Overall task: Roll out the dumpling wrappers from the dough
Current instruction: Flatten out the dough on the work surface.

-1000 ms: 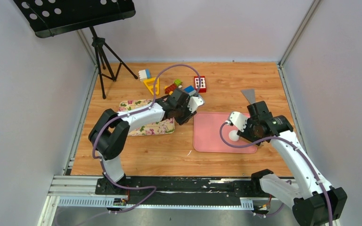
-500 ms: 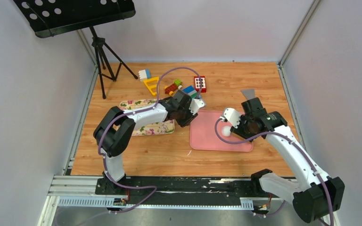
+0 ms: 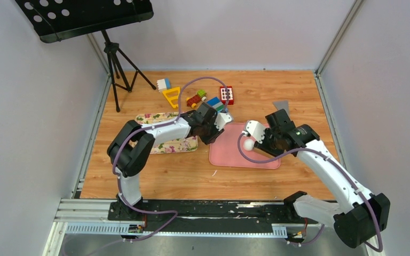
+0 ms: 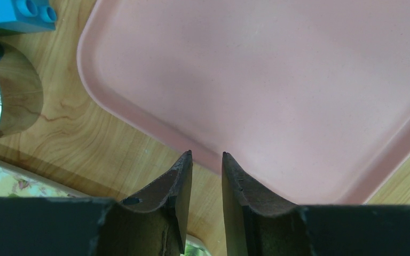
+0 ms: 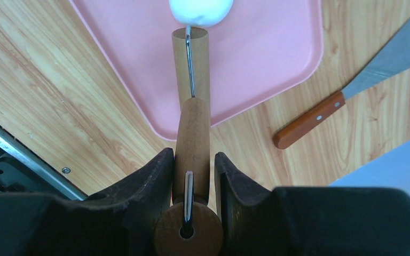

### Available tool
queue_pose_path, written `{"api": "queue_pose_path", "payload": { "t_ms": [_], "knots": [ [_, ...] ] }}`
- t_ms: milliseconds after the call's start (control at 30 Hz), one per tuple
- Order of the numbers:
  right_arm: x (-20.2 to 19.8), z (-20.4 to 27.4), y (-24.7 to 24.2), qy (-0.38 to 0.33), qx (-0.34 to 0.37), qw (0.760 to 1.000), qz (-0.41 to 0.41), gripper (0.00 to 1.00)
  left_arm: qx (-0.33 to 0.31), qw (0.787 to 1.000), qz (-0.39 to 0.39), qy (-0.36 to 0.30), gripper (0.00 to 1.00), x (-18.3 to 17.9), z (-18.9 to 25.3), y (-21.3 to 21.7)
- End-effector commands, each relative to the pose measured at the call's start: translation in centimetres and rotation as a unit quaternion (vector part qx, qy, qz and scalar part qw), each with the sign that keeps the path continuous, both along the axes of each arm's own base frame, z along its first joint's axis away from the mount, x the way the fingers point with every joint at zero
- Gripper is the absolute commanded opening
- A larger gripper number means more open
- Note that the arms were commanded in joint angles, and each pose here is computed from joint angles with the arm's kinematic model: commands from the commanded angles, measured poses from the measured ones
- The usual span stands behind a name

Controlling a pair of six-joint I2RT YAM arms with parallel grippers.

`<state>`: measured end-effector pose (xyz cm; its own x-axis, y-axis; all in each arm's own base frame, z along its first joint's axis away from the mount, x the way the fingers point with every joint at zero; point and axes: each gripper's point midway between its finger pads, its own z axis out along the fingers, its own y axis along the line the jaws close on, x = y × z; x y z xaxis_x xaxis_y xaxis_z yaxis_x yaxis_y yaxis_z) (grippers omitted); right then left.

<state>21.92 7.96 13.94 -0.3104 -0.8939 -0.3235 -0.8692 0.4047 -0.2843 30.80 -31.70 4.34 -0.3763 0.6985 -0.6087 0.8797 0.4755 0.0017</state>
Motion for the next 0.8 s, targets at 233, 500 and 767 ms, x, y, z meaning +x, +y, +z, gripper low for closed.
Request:
{"api": "queue_pose_path", "payload": {
  "t_ms": [233,500,767],
  "knots": [
    [2.7,2.7,1.6,-0.071,0.047,0.996,-0.013,0.0,-0.008,1.0,0.004,0.01,0.33,0.1,-1.0,-1.1],
    [3.5,4.2,4.9,-0.077,0.107,0.991,0.02,0.0,-0.004,1.0,-0.001,0.019,0.29,-0.4,-1.7,-1.4],
    [4.5,10.2,4.4,-0.159,0.105,0.981,0.038,0.0,-0.003,1.0,-0.008,0.012,0.29,-0.1,-1.4,-1.5]
  ]
}}
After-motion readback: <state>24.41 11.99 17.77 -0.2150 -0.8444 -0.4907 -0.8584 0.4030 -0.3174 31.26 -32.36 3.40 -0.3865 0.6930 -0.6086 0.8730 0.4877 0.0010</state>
